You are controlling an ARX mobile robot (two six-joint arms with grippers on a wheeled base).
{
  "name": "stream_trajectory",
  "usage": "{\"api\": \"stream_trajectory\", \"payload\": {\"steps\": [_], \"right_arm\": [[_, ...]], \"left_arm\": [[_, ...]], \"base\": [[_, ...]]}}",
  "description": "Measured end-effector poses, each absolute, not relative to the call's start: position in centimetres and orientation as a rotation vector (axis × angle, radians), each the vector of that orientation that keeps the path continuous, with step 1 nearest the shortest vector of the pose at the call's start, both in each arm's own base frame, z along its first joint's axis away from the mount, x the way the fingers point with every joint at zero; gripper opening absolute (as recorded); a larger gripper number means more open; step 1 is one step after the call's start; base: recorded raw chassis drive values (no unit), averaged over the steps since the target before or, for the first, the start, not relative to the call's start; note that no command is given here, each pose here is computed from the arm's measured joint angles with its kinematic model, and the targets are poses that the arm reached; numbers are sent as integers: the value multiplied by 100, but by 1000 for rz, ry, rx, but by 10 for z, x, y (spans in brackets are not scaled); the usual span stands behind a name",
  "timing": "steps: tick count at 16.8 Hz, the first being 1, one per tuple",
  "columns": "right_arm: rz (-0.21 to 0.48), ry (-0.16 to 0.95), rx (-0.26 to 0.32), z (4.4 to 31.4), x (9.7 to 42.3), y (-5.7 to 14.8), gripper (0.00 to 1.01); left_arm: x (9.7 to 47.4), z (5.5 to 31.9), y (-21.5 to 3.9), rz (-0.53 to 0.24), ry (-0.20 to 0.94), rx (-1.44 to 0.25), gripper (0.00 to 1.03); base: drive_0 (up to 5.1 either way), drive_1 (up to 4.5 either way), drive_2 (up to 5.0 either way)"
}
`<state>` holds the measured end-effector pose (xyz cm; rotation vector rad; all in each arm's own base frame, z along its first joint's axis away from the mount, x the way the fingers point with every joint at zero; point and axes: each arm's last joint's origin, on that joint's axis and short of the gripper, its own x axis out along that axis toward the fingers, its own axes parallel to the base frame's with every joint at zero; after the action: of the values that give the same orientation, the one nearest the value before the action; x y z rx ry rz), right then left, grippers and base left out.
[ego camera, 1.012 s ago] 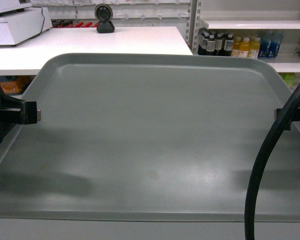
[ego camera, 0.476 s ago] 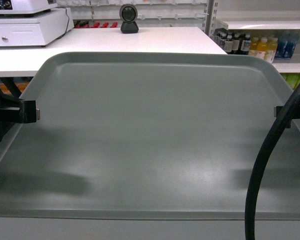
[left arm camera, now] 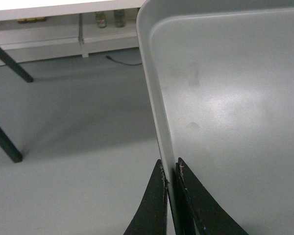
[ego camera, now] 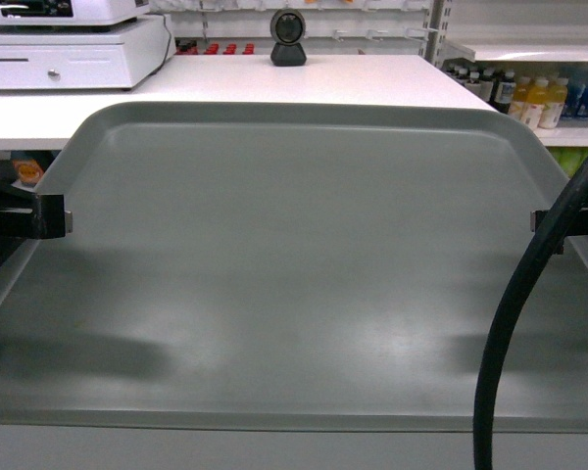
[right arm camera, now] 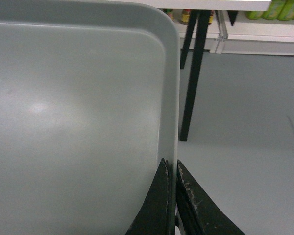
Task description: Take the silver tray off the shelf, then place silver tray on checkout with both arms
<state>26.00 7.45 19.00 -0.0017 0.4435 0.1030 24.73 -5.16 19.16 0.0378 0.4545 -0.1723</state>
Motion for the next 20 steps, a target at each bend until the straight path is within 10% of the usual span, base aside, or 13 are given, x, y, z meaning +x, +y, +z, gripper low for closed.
{"api": "stream_trajectory", "payload": {"steps": [12,20], "right_arm": [[94,446,-3,190,260,73,3],[93,446,-4,190,260,73,3]], "left_arm": [[247,192,-53,-177,449,40,3],[247,192,-53,-177,452,41,3]], "base": [[-165,80,80],[0,417,-417]]}}
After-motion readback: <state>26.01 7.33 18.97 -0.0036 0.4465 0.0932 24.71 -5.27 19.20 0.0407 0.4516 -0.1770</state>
